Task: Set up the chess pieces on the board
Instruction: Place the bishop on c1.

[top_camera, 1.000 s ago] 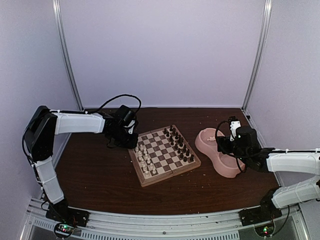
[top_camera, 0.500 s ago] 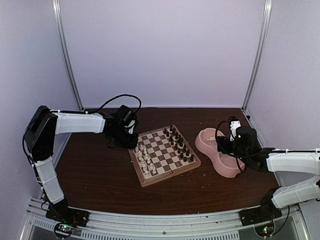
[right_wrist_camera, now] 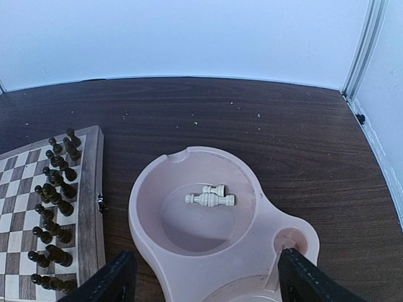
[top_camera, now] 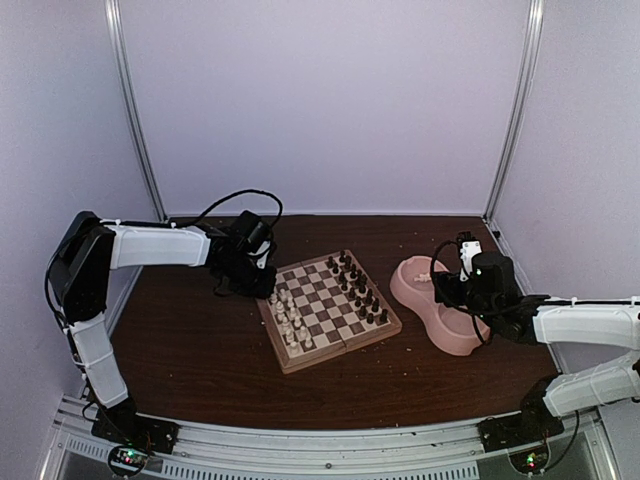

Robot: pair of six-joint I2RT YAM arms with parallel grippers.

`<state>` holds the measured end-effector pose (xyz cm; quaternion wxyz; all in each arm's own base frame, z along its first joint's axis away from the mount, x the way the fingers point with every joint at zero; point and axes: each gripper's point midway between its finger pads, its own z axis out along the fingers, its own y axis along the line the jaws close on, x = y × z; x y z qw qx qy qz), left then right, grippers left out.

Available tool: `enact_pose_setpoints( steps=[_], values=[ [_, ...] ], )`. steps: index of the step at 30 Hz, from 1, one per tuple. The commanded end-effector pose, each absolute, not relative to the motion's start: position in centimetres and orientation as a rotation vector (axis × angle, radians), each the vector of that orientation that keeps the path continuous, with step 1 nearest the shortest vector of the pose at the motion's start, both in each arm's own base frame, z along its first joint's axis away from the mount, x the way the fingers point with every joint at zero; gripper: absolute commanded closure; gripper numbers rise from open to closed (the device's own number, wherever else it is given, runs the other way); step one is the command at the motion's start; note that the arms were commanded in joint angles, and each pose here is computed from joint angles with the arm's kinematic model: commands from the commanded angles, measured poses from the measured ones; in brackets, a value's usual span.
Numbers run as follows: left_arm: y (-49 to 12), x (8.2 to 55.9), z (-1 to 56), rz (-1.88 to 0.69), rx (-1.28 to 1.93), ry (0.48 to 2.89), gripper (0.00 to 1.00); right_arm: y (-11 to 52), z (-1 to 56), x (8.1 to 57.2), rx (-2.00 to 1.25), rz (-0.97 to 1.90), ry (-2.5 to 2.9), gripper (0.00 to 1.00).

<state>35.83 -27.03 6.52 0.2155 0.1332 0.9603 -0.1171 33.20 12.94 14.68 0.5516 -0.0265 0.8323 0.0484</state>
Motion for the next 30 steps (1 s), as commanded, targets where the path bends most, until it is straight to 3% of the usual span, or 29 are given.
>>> enact_pose_setpoints(
  steps=[1,23,30],
  values=[
    [-27.3,36.6,8.9,-0.361,0.362,2.608,0.82,13.2,15.6,33.7,-0.052,0.127,1.954,0.20],
    [-27.6,36.9,12.3,-0.386,0.367,2.557,0.79,13.3,15.6,33.8,-0.057,0.132,1.957,0.20],
    [-28.1,36.2,18.2,-0.479,0.389,2.482,0.79,13.3,15.5,33.7,-0.060,0.128,1.959,0.20]
  ],
)
